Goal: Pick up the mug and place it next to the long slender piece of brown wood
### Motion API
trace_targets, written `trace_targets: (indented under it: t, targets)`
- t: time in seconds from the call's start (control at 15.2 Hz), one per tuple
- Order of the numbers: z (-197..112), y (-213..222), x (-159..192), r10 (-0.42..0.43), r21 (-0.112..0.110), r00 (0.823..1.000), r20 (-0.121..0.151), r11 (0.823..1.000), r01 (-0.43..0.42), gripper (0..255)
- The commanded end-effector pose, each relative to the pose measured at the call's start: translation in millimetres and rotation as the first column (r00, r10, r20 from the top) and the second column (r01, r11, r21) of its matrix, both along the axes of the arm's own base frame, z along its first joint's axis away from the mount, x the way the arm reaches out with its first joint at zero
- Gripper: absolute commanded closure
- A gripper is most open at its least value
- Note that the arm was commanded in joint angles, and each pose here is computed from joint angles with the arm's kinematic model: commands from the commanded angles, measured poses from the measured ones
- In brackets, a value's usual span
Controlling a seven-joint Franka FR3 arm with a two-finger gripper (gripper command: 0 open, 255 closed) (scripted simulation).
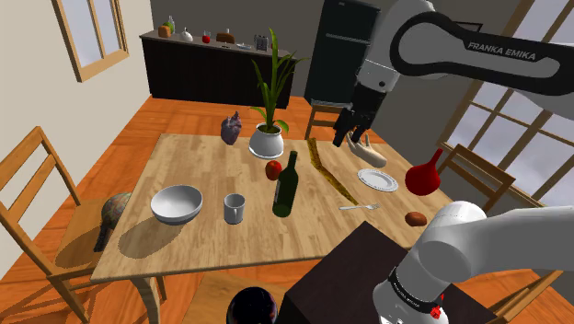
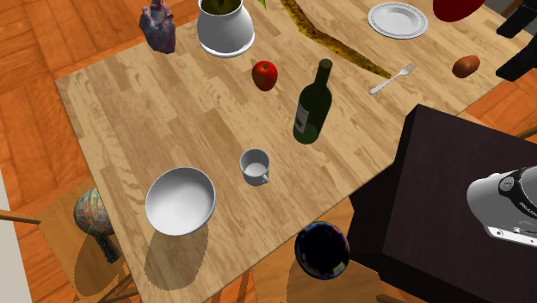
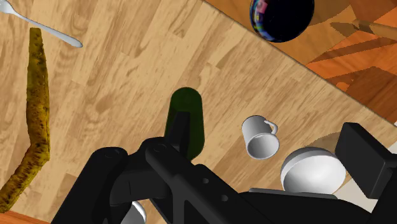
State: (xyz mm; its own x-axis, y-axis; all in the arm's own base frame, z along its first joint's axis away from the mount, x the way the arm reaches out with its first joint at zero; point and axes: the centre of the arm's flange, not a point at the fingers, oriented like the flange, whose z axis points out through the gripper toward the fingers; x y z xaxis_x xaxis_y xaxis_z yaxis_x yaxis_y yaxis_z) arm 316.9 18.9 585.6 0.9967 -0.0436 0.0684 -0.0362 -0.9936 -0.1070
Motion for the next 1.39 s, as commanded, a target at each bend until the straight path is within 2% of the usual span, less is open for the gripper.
trace_targets:
  t: [0.0, 1.32]
  targets:
    - [0.0, 0.0, 0.0, 0.000, 0.000, 1.000, 0.000, 1.000, 0.000, 0]
    - [-202.3, 59.4, 158.2, -0.035, -0.021, 0.999, 0.008, 0.999, 0.035, 0]
